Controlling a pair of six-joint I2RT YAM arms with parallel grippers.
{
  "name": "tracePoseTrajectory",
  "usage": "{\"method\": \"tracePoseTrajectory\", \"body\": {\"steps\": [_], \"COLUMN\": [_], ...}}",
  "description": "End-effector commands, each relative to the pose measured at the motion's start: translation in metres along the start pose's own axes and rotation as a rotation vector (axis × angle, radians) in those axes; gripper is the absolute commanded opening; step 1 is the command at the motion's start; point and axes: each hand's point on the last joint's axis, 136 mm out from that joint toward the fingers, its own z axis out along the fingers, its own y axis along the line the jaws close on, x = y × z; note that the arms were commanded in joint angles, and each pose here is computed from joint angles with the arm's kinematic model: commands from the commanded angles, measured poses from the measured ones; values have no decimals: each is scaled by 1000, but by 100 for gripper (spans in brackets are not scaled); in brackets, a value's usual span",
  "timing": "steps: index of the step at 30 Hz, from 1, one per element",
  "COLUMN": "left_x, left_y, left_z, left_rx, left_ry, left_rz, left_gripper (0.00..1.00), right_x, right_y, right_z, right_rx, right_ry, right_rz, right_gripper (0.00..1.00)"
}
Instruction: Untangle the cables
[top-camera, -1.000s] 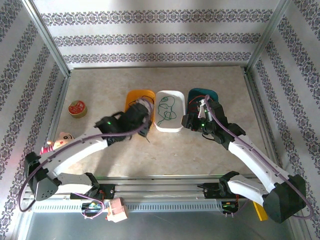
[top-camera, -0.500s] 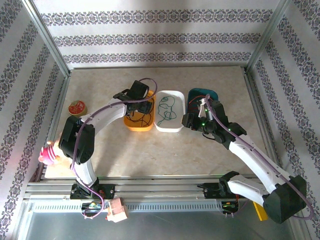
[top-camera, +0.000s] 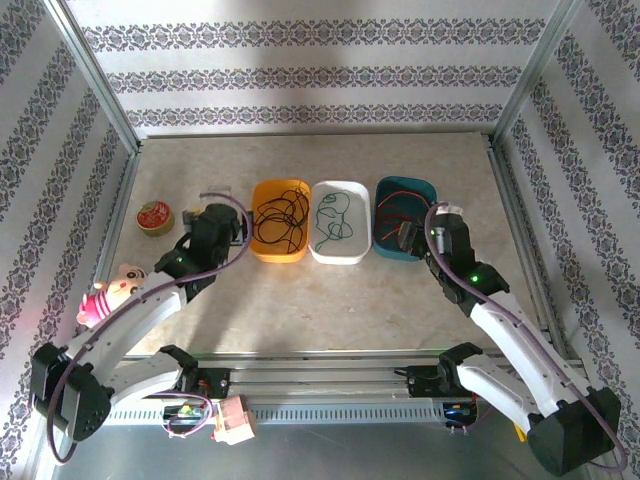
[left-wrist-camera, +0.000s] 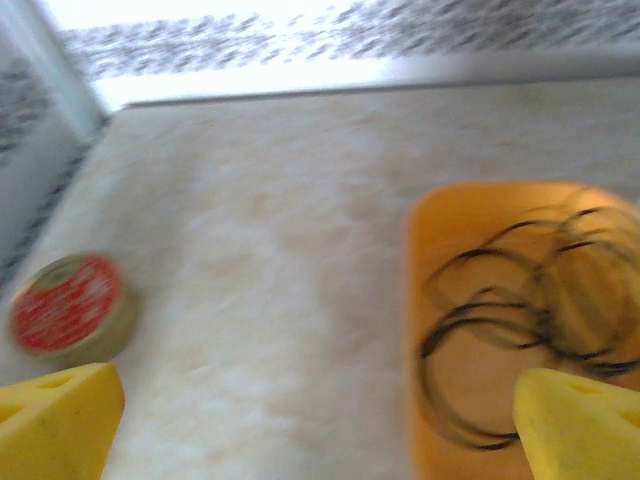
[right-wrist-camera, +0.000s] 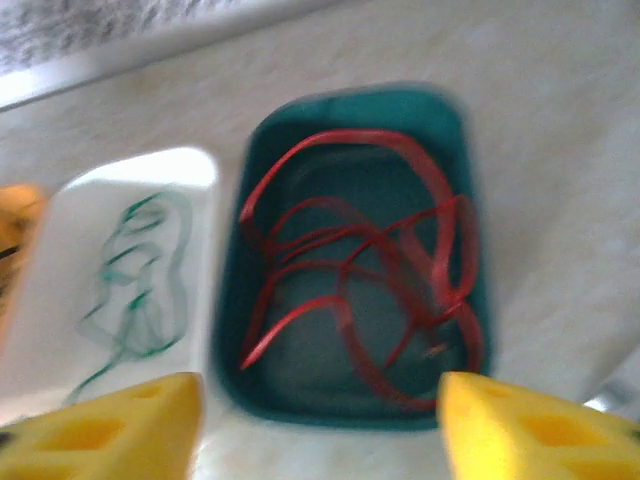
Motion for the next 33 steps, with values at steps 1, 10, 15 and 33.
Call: {"method": "tracePoseTrajectory", "body": {"steps": [1, 10, 15, 33], "left_x": [22, 73, 96, 58], "left_y": [62, 98, 85, 54], "left_z": [-5, 29, 60, 120], "left_rx": [-282, -431, -394, -195], "left_ry": [-1, 68, 101, -178], "left_rz": [1, 23, -23, 6], "left_gripper": [99, 99, 99, 99], "right_x": [-32, 4, -3, 15], "right_y": [-44, -71, -47, -67], "right_z": [2, 62, 88, 126], "right_rx": [258, 464, 356, 35], "right_ry": [-282, -244, -292, -253], "right_rz": [-149, -257, -361, -201], "right_gripper": [98, 98, 98, 98]}}
